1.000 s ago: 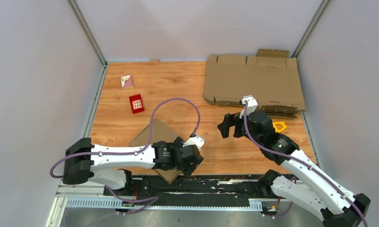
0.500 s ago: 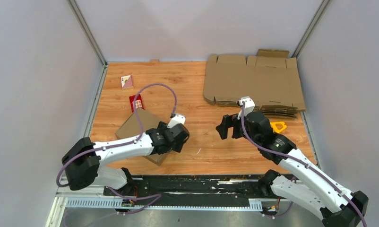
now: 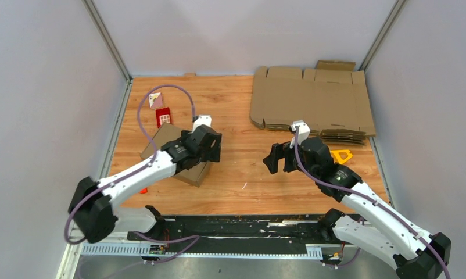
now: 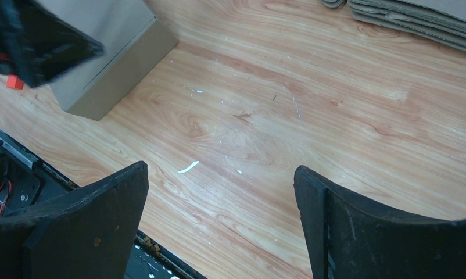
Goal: Fold the paper box
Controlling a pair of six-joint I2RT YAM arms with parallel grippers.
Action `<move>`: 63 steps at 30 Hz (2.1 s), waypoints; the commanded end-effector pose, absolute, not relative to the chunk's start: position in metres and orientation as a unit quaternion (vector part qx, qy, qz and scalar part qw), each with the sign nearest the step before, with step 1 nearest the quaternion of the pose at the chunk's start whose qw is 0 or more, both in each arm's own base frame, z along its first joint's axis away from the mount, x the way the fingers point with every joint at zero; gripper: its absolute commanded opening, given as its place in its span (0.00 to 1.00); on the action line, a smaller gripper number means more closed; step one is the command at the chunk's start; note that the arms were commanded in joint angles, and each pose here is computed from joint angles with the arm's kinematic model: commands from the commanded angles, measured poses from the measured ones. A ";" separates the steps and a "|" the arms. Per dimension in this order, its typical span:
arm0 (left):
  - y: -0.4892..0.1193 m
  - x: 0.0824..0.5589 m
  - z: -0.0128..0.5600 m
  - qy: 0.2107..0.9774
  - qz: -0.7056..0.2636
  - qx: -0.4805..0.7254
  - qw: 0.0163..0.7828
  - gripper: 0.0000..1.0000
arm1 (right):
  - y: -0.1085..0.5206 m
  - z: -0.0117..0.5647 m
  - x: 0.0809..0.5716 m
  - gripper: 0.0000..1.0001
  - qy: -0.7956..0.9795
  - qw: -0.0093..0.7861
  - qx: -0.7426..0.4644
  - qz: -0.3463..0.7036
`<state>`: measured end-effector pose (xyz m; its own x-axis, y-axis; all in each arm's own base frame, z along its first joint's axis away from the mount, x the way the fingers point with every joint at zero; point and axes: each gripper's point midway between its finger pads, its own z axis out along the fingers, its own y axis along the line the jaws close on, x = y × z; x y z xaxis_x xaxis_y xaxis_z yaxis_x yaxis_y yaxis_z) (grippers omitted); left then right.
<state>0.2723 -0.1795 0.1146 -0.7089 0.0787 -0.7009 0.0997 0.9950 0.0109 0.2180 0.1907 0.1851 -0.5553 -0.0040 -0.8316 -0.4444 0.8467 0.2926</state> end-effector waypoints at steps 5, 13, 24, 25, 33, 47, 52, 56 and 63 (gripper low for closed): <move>-0.094 0.222 0.151 0.893 0.003 -0.120 0.434 1.00 | 0.203 0.187 0.212 0.96 0.834 0.451 -0.144 0.282; -0.079 0.194 0.081 0.890 -0.064 -0.302 0.335 1.00 | 0.205 0.191 0.208 0.96 0.830 0.449 -0.148 0.295; -0.119 0.225 0.046 0.902 -0.111 -0.286 0.303 0.95 | 0.202 0.200 0.204 0.95 0.829 0.451 -0.144 0.299; -0.126 0.225 0.044 0.903 -0.128 -0.283 0.297 0.92 | 0.202 0.201 0.204 0.96 0.829 0.451 -0.145 0.298; -0.159 0.235 0.050 0.921 -0.150 -0.170 0.316 0.36 | 0.207 0.201 0.210 0.96 0.829 0.450 -0.150 0.297; -0.123 0.262 0.084 0.924 -0.019 -0.060 0.377 0.14 | 0.217 0.206 0.208 0.95 0.828 0.437 -0.163 0.313; -0.105 0.313 0.082 0.923 0.042 -0.087 0.373 0.11 | 0.213 0.217 0.205 0.95 0.826 0.439 -0.170 0.308; -0.098 0.360 0.075 0.923 0.056 -0.111 0.365 0.11 | 0.208 0.225 0.201 0.95 0.825 0.443 -0.173 0.305; -0.101 0.398 0.086 0.934 0.049 -0.069 0.347 0.27 | 0.199 0.231 0.196 0.95 0.825 0.449 -0.176 0.294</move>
<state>0.3902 -0.1001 0.0584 -0.7639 -0.1692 -0.6227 -0.2443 0.9690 0.0364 0.1961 0.2048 0.2126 -0.5752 -0.0317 -0.8174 -0.5412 0.7640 0.3512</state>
